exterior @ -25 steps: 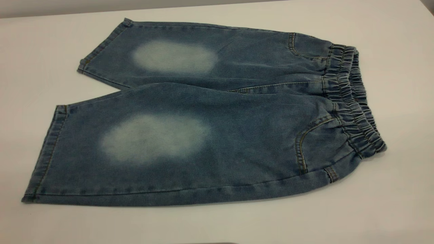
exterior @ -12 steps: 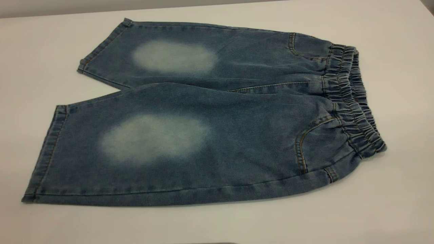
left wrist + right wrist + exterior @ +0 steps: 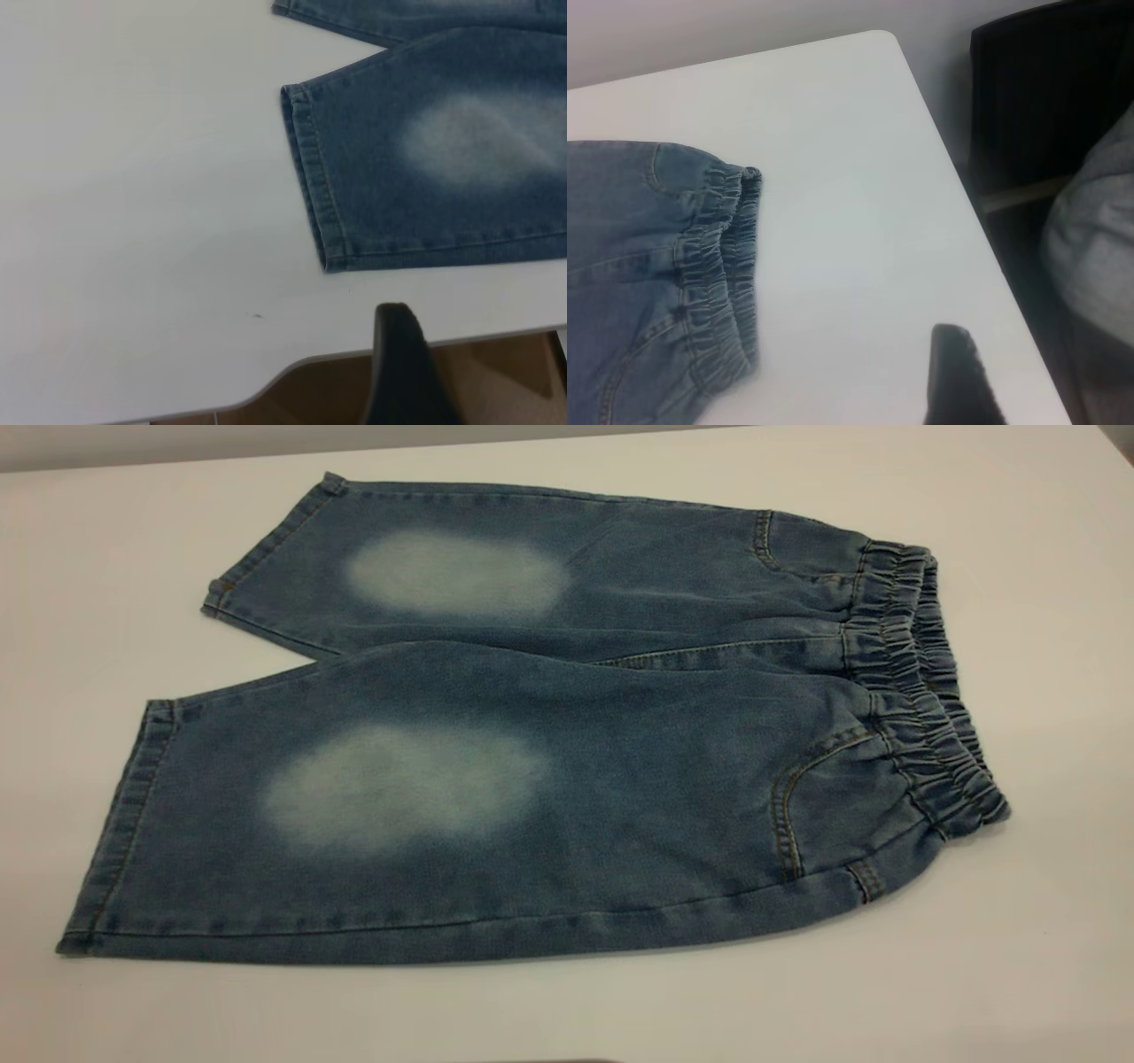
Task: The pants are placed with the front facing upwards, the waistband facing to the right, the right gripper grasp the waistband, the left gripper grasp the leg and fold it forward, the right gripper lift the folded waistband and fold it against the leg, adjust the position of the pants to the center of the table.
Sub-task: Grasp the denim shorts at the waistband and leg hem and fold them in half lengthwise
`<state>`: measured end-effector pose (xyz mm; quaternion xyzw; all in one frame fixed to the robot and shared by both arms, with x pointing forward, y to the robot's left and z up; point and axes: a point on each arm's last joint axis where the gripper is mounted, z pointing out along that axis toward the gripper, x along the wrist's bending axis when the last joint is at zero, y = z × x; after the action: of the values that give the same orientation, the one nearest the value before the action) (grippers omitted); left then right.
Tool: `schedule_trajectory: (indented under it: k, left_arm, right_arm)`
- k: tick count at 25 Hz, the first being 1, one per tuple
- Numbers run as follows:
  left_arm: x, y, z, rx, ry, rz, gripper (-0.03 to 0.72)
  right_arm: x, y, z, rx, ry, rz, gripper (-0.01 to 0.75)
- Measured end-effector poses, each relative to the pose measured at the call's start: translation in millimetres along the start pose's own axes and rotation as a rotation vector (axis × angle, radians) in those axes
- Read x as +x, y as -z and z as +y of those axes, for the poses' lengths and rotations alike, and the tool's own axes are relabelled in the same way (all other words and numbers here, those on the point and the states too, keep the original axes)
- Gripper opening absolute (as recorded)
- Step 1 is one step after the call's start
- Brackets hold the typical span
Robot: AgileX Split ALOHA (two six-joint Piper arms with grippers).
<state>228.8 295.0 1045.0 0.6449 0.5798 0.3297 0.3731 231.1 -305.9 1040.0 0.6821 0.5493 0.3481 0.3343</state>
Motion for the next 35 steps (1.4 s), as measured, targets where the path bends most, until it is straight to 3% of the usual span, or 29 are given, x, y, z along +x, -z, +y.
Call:
schedule_trajectory:
  k: [6, 9, 13, 16, 19, 25, 30, 35]
  left_arm:
    - [0, 5, 9, -0.017, 0.069, 0.0, 0.381]
    - [1, 5, 39, -0.029, 0.142, 0.001, 0.381]
    - [4, -8, 81, -0.014, 0.113, 0.004, 0.381]
    - [6, -32, 103, 0.066, 0.034, -0.003, 0.381]
    - [5, -61, 112, 0.152, -0.032, -0.042, 0.381]
    - [2, -123, 118, 0.302, -0.136, -0.164, 0.385]
    - [-3, -173, 110, 0.428, -0.109, -0.268, 0.45]
    - [-3, -196, 104, 0.473, -0.088, -0.29, 0.481]
  right_arm:
    - [5, -3, 6, 0.048, -0.016, 0.034, 0.387]
    - [12, -11, 23, 0.122, -0.004, 0.058, 0.387]
    - [23, -38, 44, 0.256, 0.058, 0.091, 0.387]
    - [33, -64, 51, 0.357, 0.112, 0.154, 0.387]
    - [43, -87, 59, 0.392, 0.151, 0.241, 0.404]
    - [60, -133, 61, 0.509, 0.139, 0.381, 0.521]
    - [71, -176, 52, 0.666, -0.039, 0.422, 0.544]
    - [74, -219, 30, 0.831, -0.17, 0.399, 0.519]
